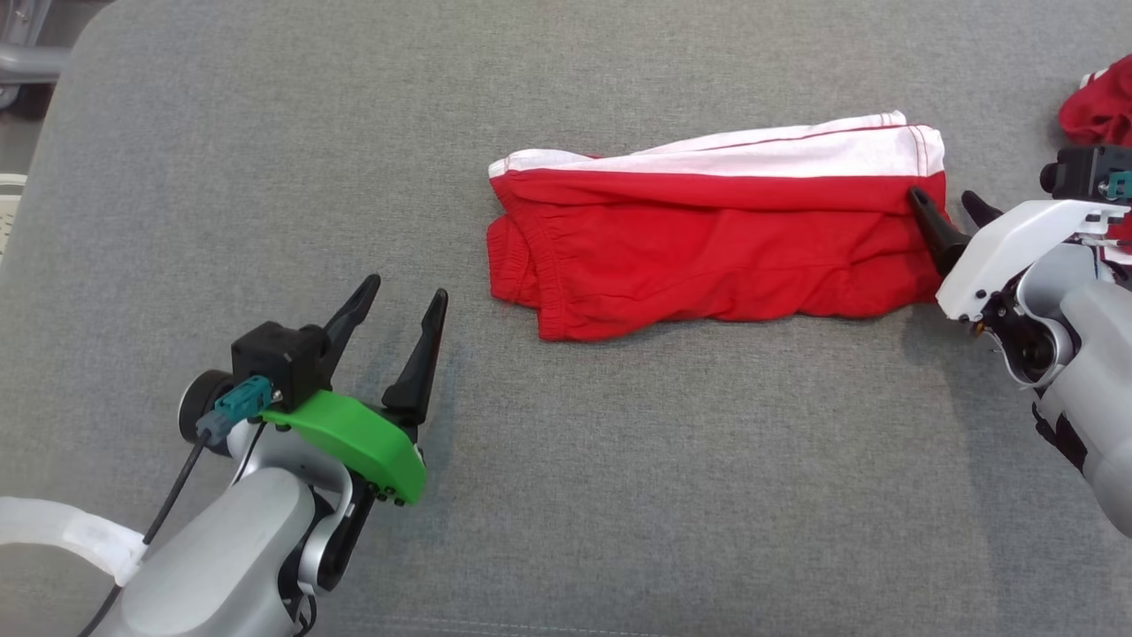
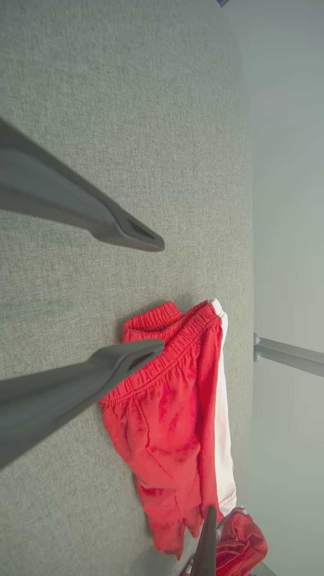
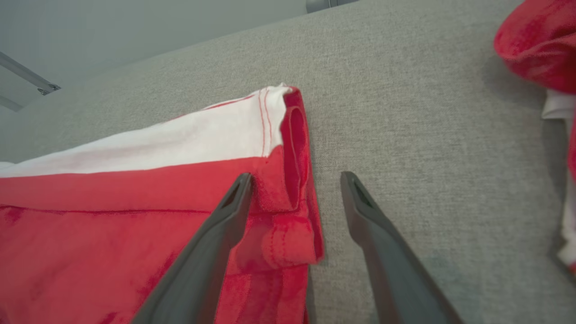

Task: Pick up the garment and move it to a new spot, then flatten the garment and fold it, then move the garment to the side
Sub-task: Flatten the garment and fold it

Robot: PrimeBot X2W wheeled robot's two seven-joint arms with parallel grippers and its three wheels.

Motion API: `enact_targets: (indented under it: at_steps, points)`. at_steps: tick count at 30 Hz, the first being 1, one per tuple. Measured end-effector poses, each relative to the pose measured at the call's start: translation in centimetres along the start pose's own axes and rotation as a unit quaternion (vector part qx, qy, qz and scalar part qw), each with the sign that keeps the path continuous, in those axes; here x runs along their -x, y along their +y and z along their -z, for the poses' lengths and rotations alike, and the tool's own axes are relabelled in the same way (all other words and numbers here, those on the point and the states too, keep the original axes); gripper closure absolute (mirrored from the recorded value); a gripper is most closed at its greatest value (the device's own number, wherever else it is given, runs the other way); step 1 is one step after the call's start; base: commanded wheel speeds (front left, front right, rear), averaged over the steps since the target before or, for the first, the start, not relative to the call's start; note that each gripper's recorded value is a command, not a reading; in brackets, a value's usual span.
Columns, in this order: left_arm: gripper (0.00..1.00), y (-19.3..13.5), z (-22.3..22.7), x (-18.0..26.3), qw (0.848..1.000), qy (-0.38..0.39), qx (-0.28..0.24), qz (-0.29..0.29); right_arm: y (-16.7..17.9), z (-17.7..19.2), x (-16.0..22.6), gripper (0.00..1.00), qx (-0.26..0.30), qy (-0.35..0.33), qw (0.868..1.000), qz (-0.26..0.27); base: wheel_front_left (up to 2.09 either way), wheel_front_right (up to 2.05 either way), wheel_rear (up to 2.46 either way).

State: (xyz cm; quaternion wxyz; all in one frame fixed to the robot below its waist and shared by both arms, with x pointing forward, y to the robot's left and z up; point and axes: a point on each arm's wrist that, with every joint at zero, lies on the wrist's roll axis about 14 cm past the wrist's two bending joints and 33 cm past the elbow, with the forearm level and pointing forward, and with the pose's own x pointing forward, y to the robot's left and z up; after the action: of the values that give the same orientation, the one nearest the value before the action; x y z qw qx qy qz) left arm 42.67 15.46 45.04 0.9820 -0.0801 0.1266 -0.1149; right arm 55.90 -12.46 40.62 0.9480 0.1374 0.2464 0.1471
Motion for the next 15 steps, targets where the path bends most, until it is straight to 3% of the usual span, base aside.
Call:
enact_targets:
  at_steps: [15]
  points:
    - [0.0, 1.1, 0.0, 1.2, 1.0, 0.002, 0.01, -0.023, 0.5, 2.1, -1.2, 0.0, -0.026, 0.142, 0.989, 0.011, 0.0, 0.0, 0.0]
